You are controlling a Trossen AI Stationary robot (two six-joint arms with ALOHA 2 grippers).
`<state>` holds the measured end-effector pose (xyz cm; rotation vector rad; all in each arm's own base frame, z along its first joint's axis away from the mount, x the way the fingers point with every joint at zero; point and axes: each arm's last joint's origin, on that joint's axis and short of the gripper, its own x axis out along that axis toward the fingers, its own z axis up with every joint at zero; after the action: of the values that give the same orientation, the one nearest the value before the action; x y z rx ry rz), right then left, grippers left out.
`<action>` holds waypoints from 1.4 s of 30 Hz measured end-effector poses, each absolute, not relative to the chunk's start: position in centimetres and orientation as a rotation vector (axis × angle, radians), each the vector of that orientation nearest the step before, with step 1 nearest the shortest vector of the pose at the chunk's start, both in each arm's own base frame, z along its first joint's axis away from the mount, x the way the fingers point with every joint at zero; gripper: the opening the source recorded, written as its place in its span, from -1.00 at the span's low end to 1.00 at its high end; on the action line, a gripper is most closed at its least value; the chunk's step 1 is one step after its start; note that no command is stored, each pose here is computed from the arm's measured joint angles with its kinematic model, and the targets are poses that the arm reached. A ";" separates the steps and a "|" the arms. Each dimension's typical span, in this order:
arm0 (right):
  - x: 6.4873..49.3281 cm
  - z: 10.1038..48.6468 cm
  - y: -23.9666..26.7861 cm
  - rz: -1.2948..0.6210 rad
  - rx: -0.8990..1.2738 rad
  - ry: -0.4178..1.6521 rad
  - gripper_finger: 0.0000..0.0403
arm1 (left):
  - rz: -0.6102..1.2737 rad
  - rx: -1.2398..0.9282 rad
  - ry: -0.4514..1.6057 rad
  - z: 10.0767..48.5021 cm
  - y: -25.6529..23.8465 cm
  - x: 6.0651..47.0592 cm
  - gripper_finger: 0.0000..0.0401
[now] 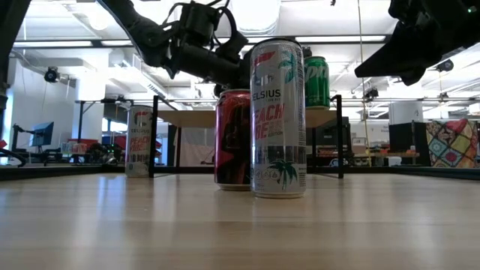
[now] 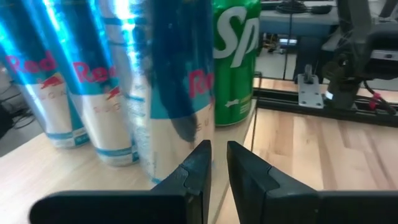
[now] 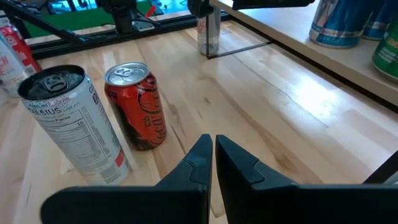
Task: Place canned beverage on shelf
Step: Put the blue soda can on the shelf aligned with the other blue soda cans
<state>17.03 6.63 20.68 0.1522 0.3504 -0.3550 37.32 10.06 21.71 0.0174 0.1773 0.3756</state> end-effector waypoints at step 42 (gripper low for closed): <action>17.1 20.8 6.6 -0.366 0.176 0.337 -0.94 | 0.484 -0.035 0.225 19.1 12.9 37.5 -0.82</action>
<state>17.06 6.62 20.76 0.1758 0.3366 -0.3662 37.51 12.86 19.09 -0.0353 0.2247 0.4836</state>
